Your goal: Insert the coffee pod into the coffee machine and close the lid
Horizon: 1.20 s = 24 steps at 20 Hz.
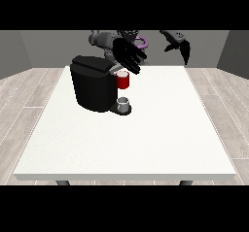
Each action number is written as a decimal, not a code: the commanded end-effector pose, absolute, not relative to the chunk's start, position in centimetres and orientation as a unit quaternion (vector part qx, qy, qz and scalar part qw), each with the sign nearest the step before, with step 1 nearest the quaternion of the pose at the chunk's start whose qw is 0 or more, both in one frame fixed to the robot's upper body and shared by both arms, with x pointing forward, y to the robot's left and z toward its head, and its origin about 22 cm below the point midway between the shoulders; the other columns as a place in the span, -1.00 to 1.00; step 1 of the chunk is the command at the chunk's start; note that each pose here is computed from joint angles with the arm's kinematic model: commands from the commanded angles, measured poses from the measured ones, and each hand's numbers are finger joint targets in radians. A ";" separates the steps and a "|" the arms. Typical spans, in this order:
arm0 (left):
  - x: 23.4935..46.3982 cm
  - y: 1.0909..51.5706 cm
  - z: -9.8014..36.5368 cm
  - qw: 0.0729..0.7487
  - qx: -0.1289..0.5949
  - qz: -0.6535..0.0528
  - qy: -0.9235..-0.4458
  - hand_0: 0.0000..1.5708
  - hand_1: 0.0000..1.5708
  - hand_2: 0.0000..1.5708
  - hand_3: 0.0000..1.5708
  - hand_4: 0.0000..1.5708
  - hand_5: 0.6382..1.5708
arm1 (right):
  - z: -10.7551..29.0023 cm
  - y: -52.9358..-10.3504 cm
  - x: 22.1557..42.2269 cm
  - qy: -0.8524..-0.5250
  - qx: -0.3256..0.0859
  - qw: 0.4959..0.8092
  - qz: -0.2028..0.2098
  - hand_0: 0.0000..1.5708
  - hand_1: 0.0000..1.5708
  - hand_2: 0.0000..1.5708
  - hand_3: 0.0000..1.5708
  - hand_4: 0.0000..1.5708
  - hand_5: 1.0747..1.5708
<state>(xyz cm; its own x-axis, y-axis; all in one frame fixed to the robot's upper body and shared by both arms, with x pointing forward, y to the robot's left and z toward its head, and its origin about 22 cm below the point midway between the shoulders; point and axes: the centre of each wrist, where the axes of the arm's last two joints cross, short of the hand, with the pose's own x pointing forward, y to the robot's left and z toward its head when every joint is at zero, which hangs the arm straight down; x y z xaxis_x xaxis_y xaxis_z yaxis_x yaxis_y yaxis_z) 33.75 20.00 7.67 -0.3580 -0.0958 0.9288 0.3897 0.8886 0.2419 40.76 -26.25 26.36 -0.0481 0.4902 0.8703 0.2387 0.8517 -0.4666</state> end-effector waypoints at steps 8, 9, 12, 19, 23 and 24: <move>34.9 19.7 10.7 0.537 -0.100 -0.224 -0.807 -1.00 -1.00 -1.00 -1.00 -0.62 1.00 | 30.1 -17.3 41.4 -0.826 -0.127 0.528 0.152 -1.00 -1.00 -1.00 -1.00 -0.93 1.00; 35.6 20.8 12.0 0.509 -0.090 -0.236 -0.823 -1.00 -1.00 -1.00 -1.00 -0.65 1.00 | 31.1 -16.8 41.3 -0.840 -0.132 0.506 0.145 -1.00 -1.00 -1.00 -1.00 -0.83 1.00; 34.8 20.0 11.2 0.528 -0.106 -0.230 -0.811 -1.00 -1.00 -1.00 -1.00 -0.56 1.00 | 29.5 -16.2 42.1 -0.836 -0.110 0.515 0.153 -1.00 -1.00 -1.00 -1.00 -1.00 1.00; 33.2 20.7 7.5 0.567 -0.095 -0.211 -0.791 -1.00 -1.00 -1.00 -1.00 -0.69 1.00 | 24.9 -11.7 41.7 -0.845 -0.040 0.499 0.188 -1.00 -1.00 -1.00 -1.00 -1.00 1.00; 33.2 22.7 6.8 0.594 -0.077 -0.173 -0.782 -1.00 -1.00 -1.00 -1.00 -0.66 1.00 | 20.7 -9.1 40.7 -0.844 0.012 0.494 0.211 -1.00 -1.00 -1.00 -1.00 -0.76 1.00; 31.5 23.4 3.9 0.602 -0.067 -0.171 -0.777 -1.00 -1.00 -1.00 -1.00 -0.66 1.00 | 19.3 -8.7 40.2 -0.841 0.021 0.498 0.212 -1.00 -1.00 -1.00 -1.00 -0.67 1.00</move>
<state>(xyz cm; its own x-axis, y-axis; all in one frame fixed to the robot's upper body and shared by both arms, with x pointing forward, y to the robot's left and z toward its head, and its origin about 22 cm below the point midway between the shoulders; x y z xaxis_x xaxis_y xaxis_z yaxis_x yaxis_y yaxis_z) 33.03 22.09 6.59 -0.3237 -0.0944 0.9414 0.3489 0.9130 0.2115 41.29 -10.90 23.10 -0.5056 0.2348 0.8302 -0.1602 0.9200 -0.3578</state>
